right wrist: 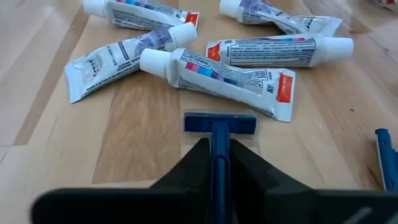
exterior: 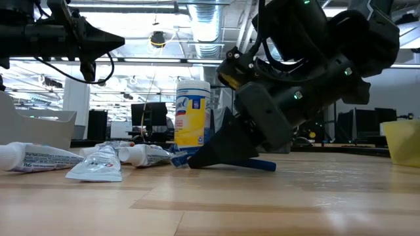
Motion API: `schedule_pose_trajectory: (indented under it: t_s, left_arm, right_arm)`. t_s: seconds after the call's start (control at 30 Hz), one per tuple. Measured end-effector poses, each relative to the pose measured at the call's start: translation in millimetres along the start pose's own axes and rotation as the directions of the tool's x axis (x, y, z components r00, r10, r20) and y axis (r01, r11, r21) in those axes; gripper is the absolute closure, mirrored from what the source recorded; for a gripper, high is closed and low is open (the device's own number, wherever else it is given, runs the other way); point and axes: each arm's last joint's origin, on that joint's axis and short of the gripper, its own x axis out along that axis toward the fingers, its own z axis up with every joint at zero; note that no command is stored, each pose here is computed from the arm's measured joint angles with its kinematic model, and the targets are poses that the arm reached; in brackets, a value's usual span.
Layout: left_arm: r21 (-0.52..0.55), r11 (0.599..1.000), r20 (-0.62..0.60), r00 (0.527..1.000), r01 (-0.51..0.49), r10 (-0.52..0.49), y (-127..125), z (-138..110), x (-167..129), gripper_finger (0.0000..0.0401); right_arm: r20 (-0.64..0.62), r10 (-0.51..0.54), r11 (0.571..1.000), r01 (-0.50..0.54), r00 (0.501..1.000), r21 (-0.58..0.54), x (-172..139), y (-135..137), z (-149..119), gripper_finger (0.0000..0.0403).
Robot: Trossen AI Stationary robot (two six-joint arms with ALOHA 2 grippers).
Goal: Pick & Place Travel size toiletries
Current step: Put the blue razor into the black bin
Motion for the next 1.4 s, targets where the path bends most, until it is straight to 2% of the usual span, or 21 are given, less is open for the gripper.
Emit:
schedule_pose_trajectory:
  t_s: [0.07, 0.23, 0.33, 0.47, 0.53, 0.63, 0.73, 0.9, 1.13, 1.27, 1.4]
  left_arm:
    - [0.000, 1.000, 0.000, 1.000, 0.000, 0.000, 0.0, 0.0, 0.0, 0.0401]
    - [0.000, 1.000, 0.001, 1.000, 0.000, 0.000, 0.0, 0.1, 0.0, 0.0401]
    - [0.000, 1.000, 0.001, 1.000, 0.001, -0.001, 0.0, 0.1, 0.0, 0.0401]
    - [-0.001, 1.000, 0.003, 1.000, 0.001, -0.001, -0.1, 0.2, 0.0, 0.0401]
    - [-0.001, 1.000, 0.003, 1.000, 0.001, -0.001, -0.1, 0.3, 0.0, 0.0401]
    - [-0.001, 1.000, 0.005, 1.000, 0.002, -0.002, -0.2, 0.5, 0.0, 0.0401]
    - [-0.002, 1.000, 0.007, 1.000, 0.003, -0.003, -0.3, 0.7, 0.0, 0.0401]
    - [-0.002, 1.000, 0.008, 1.000, 0.003, -0.003, -0.3, 0.7, 0.0, 0.0401]
    - [-0.002, 1.000, 0.008, 1.000, 0.003, -0.003, -0.3, 0.8, 0.0, 0.0401]
    - [-0.002, 1.000, 0.008, 1.000, 0.004, -0.004, -0.3, 0.8, 0.0, 0.0401]
    - [-0.002, 1.000, 0.008, 1.000, 0.003, -0.003, -0.3, 0.8, 0.0, 0.0401]
  right_arm:
    - [0.009, 0.004, 1.000, -0.004, 1.000, -0.007, -1.0, 0.1, 1.5, 0.0376]
    - [0.025, 0.030, 0.998, -0.029, 0.999, -0.052, -11.6, 0.7, 14.9, 0.0377]
    - [0.076, 0.043, 0.996, -0.037, 0.996, -0.080, -25.6, 1.4, 34.4, 0.0376]
    - [0.155, -0.056, 0.989, 0.077, 0.986, -0.129, -51.6, -11.5, 70.0, 0.0369]
    - [0.156, -0.150, 0.977, 0.171, 0.976, -0.129, -63.6, -27.3, 83.1, 0.0374]
    - [0.154, -0.331, 0.940, 0.340, 0.931, -0.036, -84.0, -63.0, 104.6, 0.0377]
    - [0.090, -0.488, 0.873, 0.484, 0.868, 0.058, -96.1, -108.5, 112.7, 0.0377]
    - [-0.011, -0.629, 0.765, 0.622, 0.777, 0.168, -109.0, -182.9, 115.2, 0.0374]
    - [-0.086, -0.579, 0.784, 0.583, 0.811, 0.214, -118.3, -259.8, 103.4, 0.0375]
    - [-0.113, -0.565, 0.789, 0.575, 0.818, 0.216, -126.9, -287.3, 96.6, 0.0373]
    - [-0.112, -0.560, 0.809, 0.571, 0.821, 0.141, -131.9, -298.5, 94.3, 0.0376]
